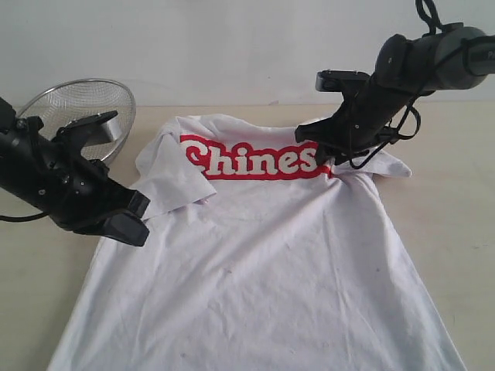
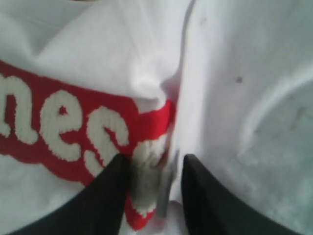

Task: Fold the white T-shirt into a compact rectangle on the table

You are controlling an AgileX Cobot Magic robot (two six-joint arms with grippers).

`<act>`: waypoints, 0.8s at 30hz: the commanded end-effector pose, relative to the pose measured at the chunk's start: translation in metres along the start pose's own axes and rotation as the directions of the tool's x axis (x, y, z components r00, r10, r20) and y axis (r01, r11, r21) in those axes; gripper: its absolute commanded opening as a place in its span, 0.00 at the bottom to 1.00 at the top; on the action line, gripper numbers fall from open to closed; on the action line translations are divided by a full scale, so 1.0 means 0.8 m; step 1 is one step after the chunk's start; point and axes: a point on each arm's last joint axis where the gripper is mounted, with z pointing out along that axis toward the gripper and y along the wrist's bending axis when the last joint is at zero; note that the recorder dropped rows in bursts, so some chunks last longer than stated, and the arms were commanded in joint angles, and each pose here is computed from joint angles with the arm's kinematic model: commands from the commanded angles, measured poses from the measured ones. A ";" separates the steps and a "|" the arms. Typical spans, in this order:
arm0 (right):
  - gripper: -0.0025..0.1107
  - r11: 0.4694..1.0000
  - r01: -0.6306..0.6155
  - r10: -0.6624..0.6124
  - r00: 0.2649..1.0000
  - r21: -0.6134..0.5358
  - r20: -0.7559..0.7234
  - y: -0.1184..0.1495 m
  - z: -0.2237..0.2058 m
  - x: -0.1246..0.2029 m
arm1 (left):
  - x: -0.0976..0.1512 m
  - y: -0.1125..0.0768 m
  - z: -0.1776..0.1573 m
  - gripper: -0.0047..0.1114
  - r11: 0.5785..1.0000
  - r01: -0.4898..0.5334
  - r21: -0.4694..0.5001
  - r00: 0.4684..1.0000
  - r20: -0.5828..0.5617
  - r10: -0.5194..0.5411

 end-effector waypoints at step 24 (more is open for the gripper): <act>0.33 0.997 -0.062 0.062 0.998 -0.038 -0.013 -0.025 -0.029 -0.006 | -0.028 -0.010 -0.012 0.08 0.999 -0.032 0.038 0.995 0.097 0.029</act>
